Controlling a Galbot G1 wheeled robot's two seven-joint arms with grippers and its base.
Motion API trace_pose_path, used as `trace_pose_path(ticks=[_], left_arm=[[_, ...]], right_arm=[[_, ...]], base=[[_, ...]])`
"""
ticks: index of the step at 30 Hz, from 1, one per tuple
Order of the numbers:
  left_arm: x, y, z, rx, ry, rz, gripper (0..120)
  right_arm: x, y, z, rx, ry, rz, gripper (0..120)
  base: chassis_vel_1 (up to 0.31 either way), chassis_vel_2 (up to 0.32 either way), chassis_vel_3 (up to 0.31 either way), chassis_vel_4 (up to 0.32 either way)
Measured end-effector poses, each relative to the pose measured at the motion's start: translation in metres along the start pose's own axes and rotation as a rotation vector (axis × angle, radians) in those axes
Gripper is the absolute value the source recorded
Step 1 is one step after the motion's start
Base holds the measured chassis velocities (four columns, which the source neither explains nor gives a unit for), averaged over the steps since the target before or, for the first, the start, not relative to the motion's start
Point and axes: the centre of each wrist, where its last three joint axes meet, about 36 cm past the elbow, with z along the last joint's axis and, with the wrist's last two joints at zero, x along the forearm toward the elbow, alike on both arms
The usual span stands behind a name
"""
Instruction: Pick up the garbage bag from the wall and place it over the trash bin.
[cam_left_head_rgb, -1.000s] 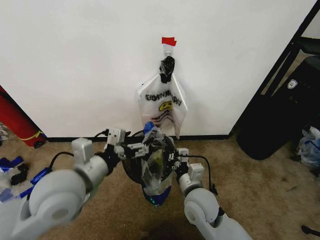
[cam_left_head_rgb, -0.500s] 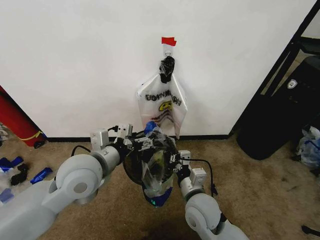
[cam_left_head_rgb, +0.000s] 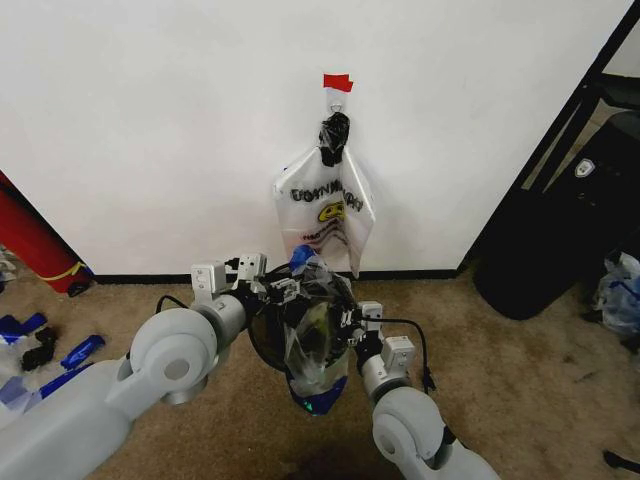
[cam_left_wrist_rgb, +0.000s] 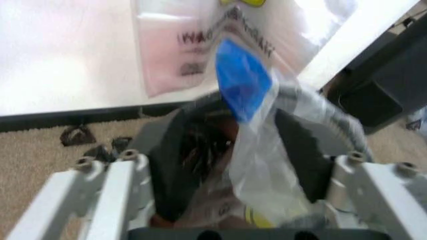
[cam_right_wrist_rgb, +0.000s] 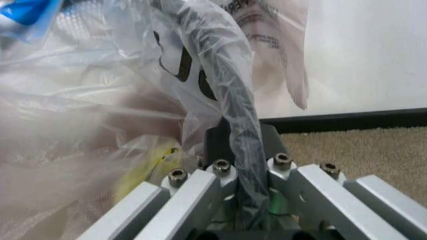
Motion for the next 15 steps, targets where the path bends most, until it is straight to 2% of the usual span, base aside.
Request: trace_pose_path(ticks=[5, 7, 9, 11, 13, 15], left_arm=[[-0.005, -0.0049, 0.0031, 0.003, 0.018, 0.018, 27], [-0.0057, -0.005, 0.0032, 0.004, 0.018, 0.019, 26], [-0.0081, -0.0062, 0.0013, 0.009, 0.013, 0.023, 12], [-0.0082, -0.0066, 0.0009, 0.009, 0.011, 0.024, 11], [-0.0085, -0.0075, 0.0006, 0.007, 0.011, 0.027, 1], [-0.0086, -0.0078, 0.0009, 0.007, 0.012, 0.028, 0]], right_arm=[[-0.0019, -0.0011, -0.0028, 0.003, -0.002, -0.005, 0], [-0.002, -0.0014, -0.0029, 0.003, -0.002, -0.005, 0], [-0.0021, -0.0026, -0.0032, 0.003, 0.0, -0.002, 0], [-0.0021, -0.0027, -0.0031, 0.003, 0.0, -0.002, 0], [-0.0027, -0.0029, -0.0017, 0.002, 0.004, 0.0, 0], [-0.0031, -0.0023, -0.0011, 0.001, 0.006, 0.0, 0]], base=[[0.0, 0.0, 0.0, 0.0], [0.0, 0.0, 0.0, 0.0], [0.0, 0.0, 0.0, 0.0], [0.0, 0.0, 0.0, 0.0], [0.0, 0.0, 0.0, 0.0], [0.0, 0.0, 0.0, 0.0]])
